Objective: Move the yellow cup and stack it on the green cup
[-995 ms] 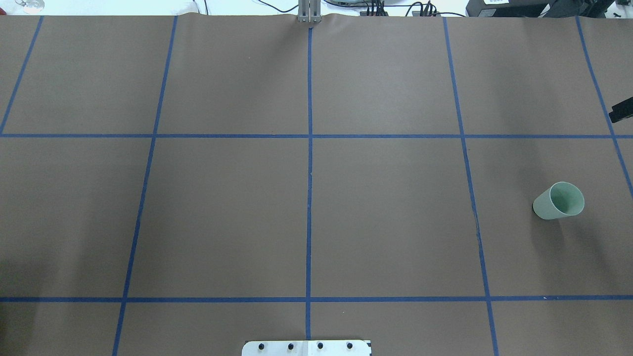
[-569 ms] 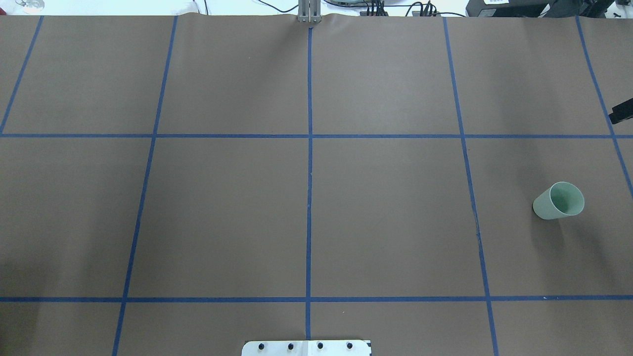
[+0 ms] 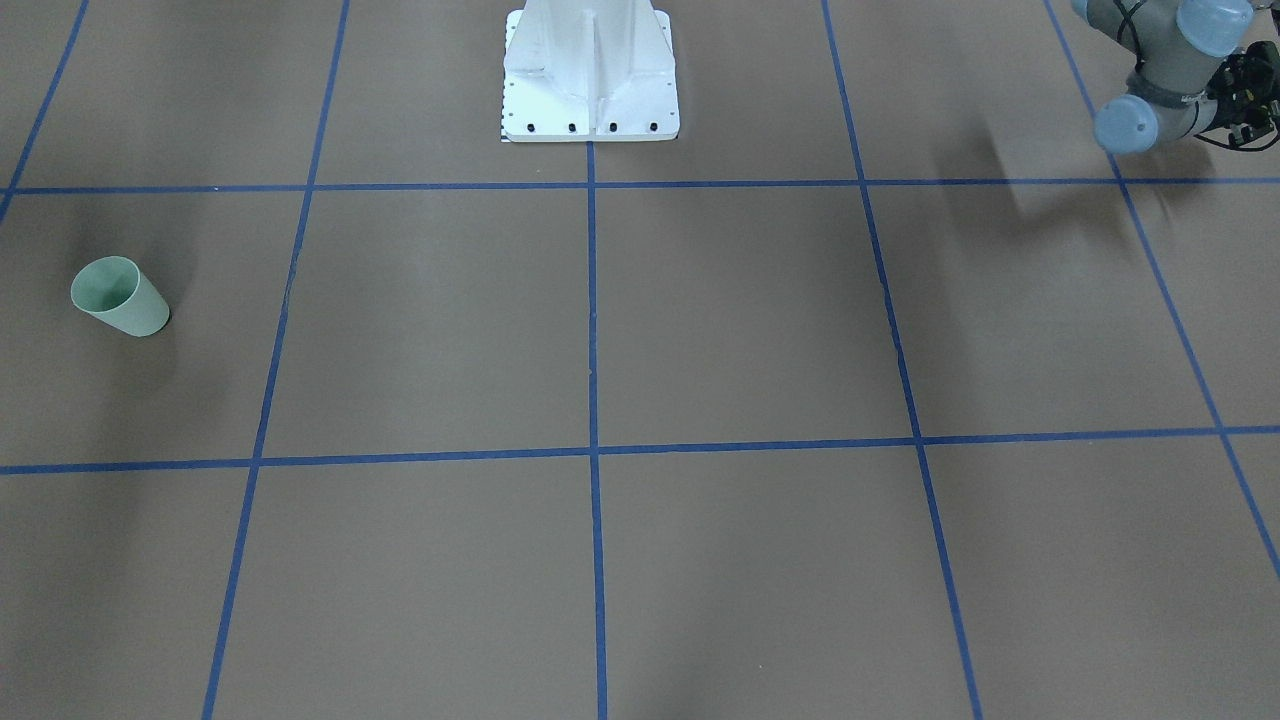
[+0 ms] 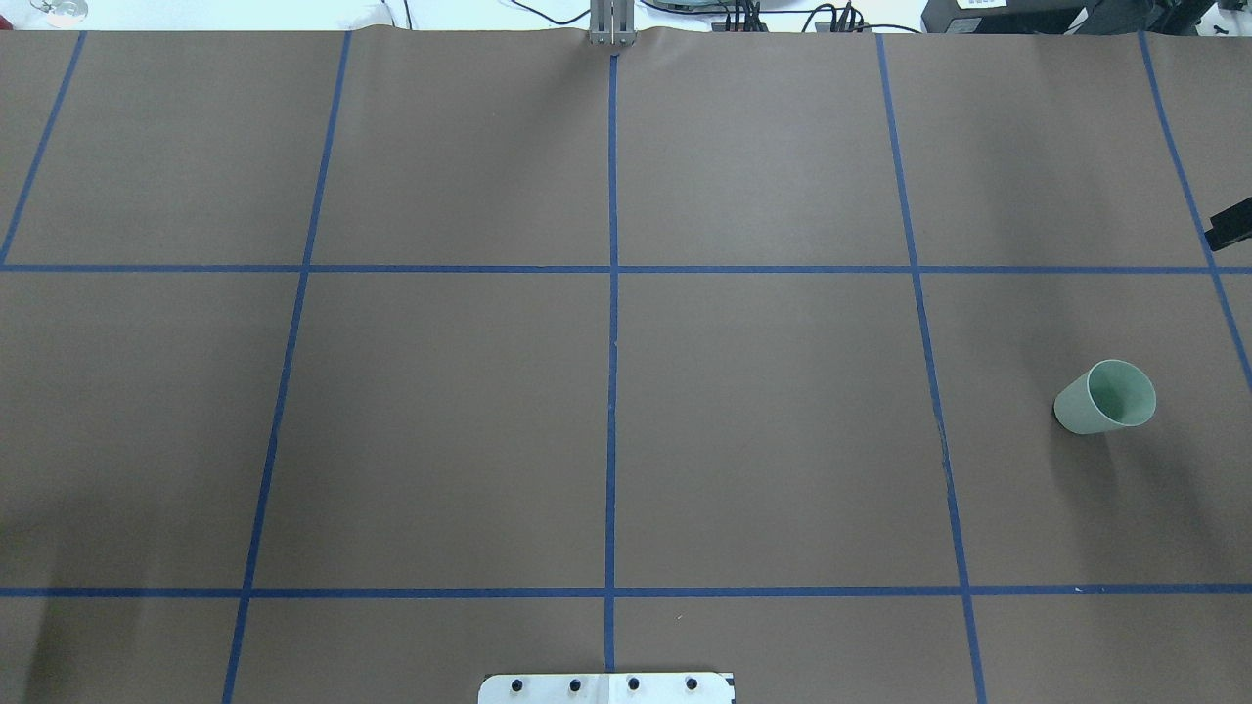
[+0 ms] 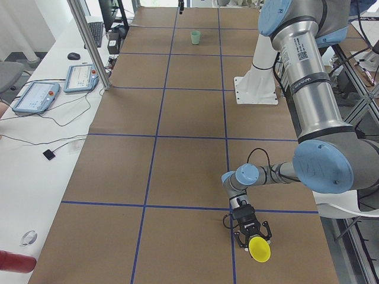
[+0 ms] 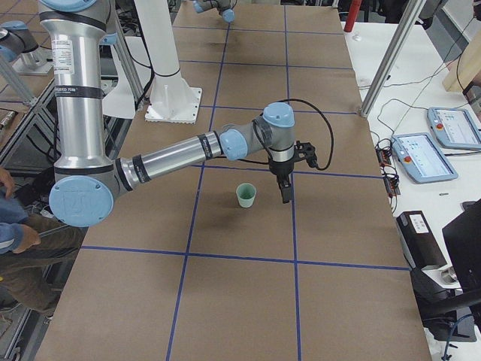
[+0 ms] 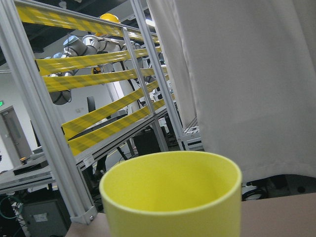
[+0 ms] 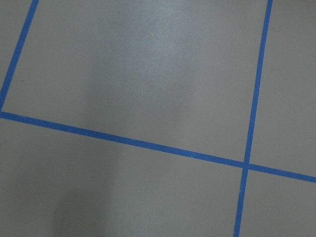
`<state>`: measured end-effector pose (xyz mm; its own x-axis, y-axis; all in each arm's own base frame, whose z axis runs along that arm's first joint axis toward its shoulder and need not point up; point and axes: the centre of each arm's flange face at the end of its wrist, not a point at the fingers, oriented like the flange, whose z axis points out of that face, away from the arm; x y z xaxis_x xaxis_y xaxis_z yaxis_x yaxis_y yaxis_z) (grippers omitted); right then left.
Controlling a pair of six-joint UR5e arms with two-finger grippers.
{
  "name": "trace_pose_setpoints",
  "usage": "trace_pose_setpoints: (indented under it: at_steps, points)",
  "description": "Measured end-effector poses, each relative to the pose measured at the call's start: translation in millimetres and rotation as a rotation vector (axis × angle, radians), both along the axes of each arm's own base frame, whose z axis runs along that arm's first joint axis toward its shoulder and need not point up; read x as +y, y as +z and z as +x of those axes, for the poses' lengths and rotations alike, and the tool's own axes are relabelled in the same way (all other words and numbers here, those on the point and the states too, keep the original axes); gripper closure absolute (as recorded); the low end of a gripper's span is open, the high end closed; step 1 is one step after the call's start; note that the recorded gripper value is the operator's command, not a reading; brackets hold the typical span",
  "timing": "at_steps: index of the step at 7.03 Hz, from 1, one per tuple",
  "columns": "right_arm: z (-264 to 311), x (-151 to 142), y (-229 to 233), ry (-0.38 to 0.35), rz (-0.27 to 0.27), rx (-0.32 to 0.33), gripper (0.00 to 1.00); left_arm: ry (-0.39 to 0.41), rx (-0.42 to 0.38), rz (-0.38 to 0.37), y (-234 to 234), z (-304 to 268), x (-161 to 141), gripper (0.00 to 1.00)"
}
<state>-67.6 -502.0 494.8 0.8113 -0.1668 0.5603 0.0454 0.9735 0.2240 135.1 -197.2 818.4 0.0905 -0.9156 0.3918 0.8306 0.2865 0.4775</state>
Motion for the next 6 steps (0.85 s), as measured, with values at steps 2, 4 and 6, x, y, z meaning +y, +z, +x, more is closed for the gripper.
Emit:
trace_pose_setpoints:
  at_steps: [2,4,6]
  points:
    - [-1.4,-1.4,2.9,-0.002,-0.034,0.009,0.01,0.100,0.067,0.209,-54.2,23.4,-83.5,1.00]
    - [-4.5,-0.3,5.2,-0.014,-0.065,-0.015,0.01,0.253,0.139,0.387,-131.4,69.8,-183.6,1.00]
    - [-7.0,-2.2,13.3,-0.021,-0.097,-0.028,0.01,0.460,0.251,0.618,-230.3,124.7,-263.9,0.95]
